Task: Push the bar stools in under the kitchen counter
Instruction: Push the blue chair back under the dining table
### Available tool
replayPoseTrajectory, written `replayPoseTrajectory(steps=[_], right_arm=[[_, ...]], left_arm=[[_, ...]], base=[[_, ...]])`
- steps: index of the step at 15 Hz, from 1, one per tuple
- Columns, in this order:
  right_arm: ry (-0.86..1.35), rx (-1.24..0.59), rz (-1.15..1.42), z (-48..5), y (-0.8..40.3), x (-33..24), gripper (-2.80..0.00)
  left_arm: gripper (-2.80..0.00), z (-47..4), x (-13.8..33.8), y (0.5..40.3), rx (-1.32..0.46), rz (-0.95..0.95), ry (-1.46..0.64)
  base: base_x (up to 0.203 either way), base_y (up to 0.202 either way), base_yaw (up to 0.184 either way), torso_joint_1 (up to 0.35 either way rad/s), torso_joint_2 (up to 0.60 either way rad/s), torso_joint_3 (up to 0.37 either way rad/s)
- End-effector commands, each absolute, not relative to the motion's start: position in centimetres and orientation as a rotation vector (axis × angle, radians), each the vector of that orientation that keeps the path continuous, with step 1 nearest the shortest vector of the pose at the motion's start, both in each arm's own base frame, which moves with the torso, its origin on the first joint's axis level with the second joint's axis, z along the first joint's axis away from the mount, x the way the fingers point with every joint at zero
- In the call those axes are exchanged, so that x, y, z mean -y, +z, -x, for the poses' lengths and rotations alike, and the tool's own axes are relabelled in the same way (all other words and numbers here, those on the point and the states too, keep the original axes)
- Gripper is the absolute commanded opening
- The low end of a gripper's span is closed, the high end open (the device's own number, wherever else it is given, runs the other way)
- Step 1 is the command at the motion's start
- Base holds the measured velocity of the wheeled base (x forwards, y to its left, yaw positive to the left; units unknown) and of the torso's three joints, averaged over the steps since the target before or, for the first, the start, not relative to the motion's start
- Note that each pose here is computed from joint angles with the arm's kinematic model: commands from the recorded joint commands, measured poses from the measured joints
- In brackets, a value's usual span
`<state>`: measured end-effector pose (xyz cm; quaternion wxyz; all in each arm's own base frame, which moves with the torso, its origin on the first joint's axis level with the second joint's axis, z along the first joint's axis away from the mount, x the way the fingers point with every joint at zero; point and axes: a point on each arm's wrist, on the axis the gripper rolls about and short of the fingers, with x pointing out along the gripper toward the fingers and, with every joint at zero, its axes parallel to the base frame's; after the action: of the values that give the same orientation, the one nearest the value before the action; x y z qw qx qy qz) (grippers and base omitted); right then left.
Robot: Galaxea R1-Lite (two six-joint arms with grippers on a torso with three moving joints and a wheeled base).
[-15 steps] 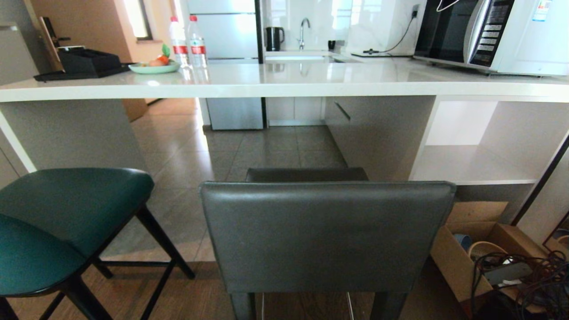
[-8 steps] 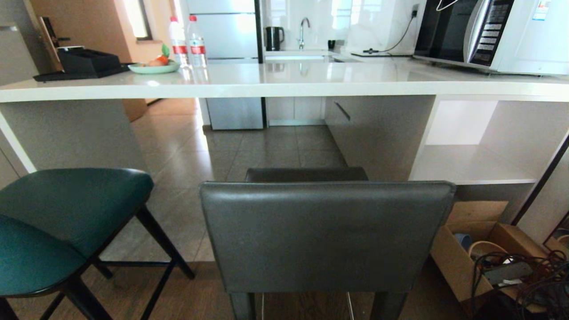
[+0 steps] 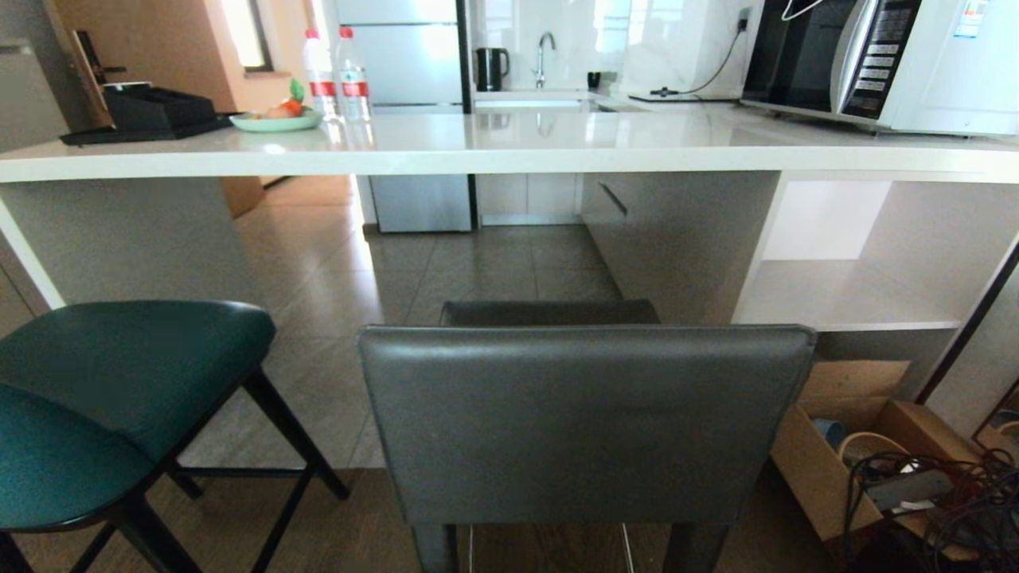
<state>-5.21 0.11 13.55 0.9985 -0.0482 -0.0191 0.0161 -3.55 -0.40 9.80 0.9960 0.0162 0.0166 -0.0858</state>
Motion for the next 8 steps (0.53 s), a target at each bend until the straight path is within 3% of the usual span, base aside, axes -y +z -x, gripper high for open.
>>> replayPoseTrajectory(steps=[1, 4, 8], right_arm=[[0.037, 0.006, 0.103, 4.1, 11.0, -0.1, -2.8], [0.039, -0.008, 0.136, 2.2, 7.4, -0.1, -2.8], [0.051, -0.007, 0.135, 2.2, 7.4, -0.1, -2.8]], left_arm=[[-2.8, 3.4, 0.5, 9.1, -0.05, -0.011, -0.219], [-2.8, 3.4, 0.5, 9.1, -0.05, -0.01, -0.223], [-2.8, 3.0, 0.7, 9.0, 0.037, -0.157, -0.325]], base=[[0.0, 0.0, 0.0, 0.0, 0.0, 0.0], [0.0, 0.0, 0.0, 0.0, 0.0, 0.0], [0.0, 0.0, 0.0, 0.0, 0.0, 0.0]])
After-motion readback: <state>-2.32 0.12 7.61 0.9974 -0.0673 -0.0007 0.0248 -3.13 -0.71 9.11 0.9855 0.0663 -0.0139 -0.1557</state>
